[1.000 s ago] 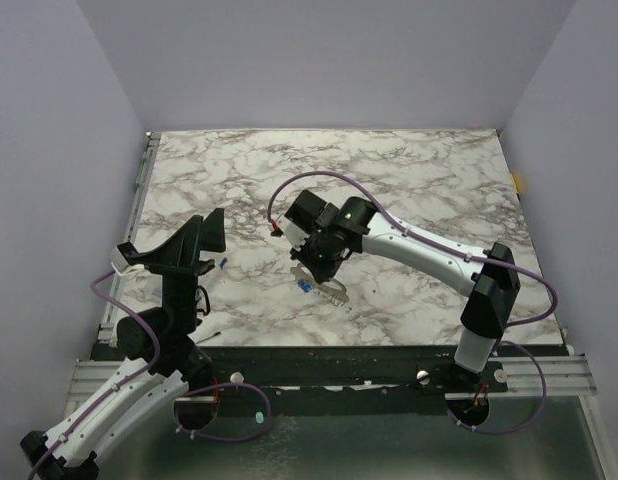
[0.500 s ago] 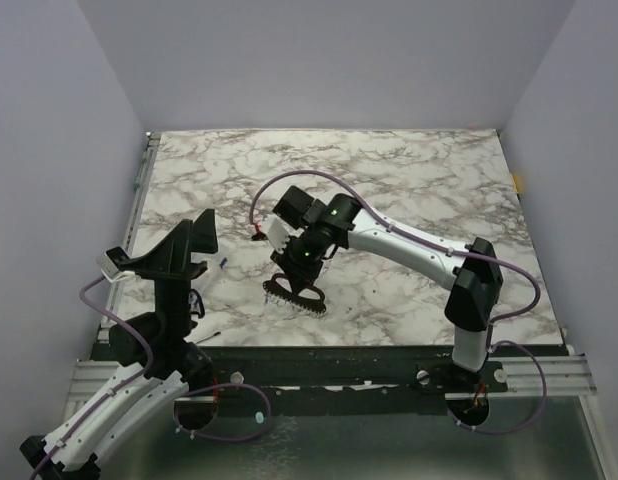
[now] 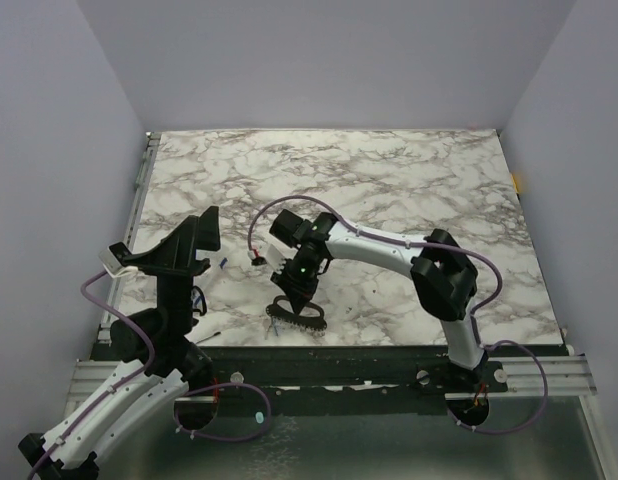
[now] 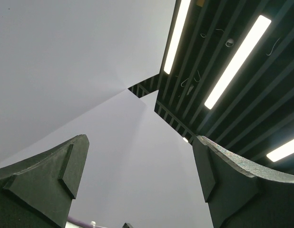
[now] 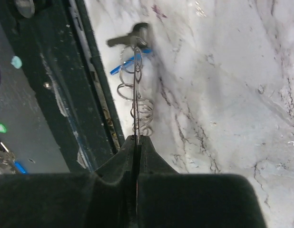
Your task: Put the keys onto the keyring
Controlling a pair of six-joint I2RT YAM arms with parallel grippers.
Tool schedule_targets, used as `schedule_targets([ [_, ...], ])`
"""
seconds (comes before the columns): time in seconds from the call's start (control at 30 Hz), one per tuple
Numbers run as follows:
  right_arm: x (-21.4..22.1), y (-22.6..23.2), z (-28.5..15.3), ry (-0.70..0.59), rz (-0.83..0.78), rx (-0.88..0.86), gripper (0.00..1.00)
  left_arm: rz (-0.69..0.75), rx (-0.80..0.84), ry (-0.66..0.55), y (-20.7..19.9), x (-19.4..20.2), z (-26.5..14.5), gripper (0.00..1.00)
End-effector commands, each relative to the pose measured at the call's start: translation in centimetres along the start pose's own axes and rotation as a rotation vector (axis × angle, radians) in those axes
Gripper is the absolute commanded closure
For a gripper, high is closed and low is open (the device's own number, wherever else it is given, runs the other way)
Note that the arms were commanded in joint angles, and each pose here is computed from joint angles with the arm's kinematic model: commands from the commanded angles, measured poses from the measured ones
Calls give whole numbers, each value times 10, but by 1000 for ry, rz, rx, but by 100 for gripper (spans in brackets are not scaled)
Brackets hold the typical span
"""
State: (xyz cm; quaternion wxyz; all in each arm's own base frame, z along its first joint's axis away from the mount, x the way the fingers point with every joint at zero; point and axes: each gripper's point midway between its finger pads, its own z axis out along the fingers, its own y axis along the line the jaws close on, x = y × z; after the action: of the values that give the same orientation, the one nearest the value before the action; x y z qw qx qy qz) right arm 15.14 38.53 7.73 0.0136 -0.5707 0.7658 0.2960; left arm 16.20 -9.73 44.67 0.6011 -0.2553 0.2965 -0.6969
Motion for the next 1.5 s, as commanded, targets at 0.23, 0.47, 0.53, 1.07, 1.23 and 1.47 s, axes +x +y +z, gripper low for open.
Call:
schedule_targets([
  [0.23,35,-64,5,3,99,74,99,3,16,12,-6,2,2,1],
  [0.47,49,-91,1,44,127,151,76,12,21,29,-4,6,3,1],
  [0.53,49,-101,-3,39,137,180,56,10,21,29,-3,7,3,1],
  [1.07,18,-127,-58,-136,172,440,26,5,36,34,-7,9,6,1],
  [1.23,8,-128,-91,-254,198,567,25,16,38,46,-4,13,7,1],
  [1.47,-3,-123,-159,-508,263,786,25,132,-32,54,33,18,-2,1],
])
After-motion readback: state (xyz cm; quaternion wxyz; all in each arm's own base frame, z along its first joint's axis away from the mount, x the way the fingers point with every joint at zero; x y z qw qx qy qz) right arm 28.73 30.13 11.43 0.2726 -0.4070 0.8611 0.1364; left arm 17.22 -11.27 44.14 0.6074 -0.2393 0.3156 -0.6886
